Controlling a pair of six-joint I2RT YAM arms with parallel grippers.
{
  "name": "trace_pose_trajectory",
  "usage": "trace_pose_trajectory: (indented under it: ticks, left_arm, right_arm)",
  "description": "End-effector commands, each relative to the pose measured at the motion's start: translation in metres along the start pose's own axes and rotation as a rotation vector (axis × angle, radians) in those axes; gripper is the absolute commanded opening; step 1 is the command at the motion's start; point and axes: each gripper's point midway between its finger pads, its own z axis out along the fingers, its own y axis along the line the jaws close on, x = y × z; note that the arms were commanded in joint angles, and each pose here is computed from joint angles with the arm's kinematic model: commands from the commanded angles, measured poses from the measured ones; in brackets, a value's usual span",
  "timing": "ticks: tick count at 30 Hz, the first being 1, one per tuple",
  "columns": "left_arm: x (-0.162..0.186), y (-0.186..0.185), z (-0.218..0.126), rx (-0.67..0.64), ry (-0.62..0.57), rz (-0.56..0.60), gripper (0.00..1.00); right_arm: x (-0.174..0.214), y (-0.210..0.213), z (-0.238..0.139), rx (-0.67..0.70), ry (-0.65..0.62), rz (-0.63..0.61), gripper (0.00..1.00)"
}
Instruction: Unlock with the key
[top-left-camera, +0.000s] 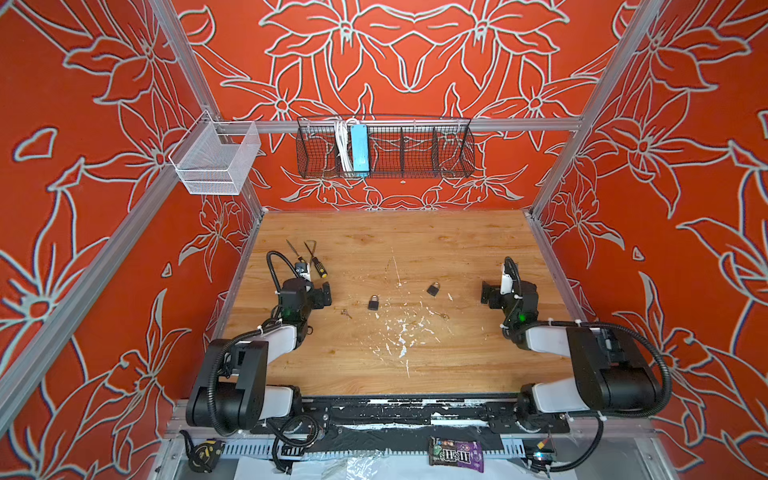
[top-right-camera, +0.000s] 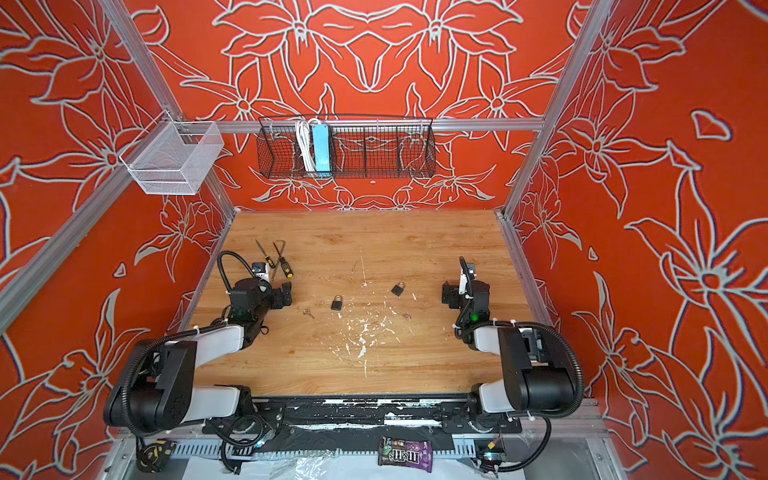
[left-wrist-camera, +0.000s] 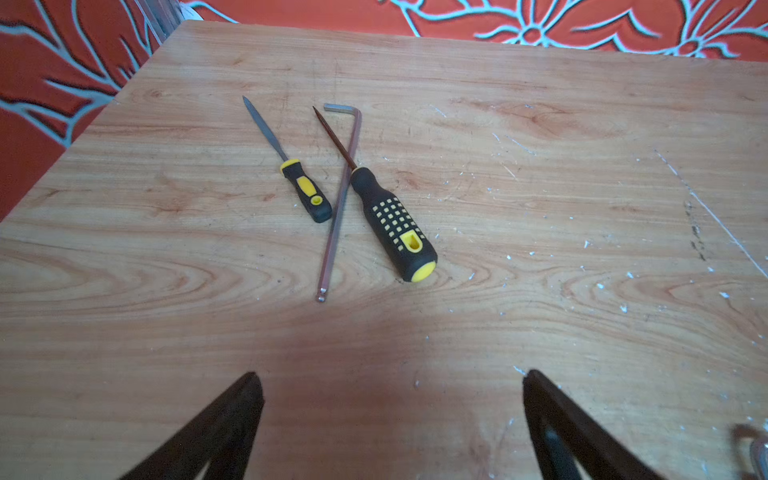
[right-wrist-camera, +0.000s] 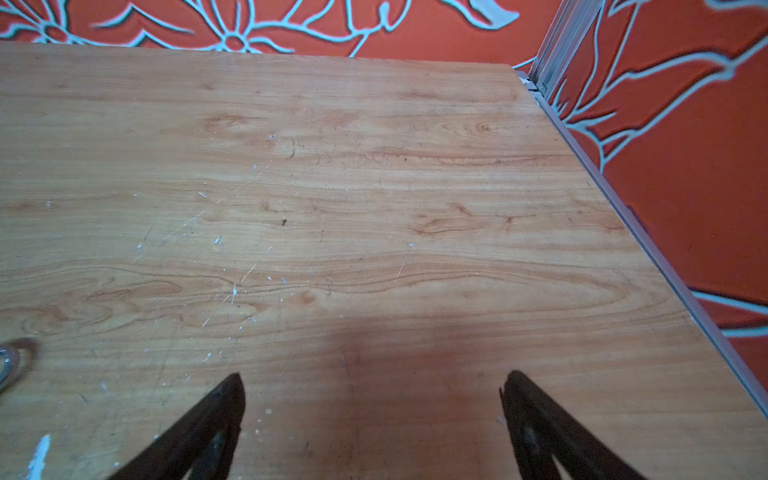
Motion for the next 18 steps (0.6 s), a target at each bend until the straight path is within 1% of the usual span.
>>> trace_pose_trajectory:
  ticks: [1,18]
  left_arm:
    - [-0.0066,0.0004,0.0020,-0.002,-0.009,0.010,0.97]
    - [-0.0067,0.0003,0.0016,-0.002,-0.010,0.010,0.97]
  right_arm:
    - [-0.0159,0.0022,0.0000,-0.013,-0.046,-0.010,0.97]
    - [-0.0163,0.0019,-0.0001,-0.012,-0.047,-0.007,0.97]
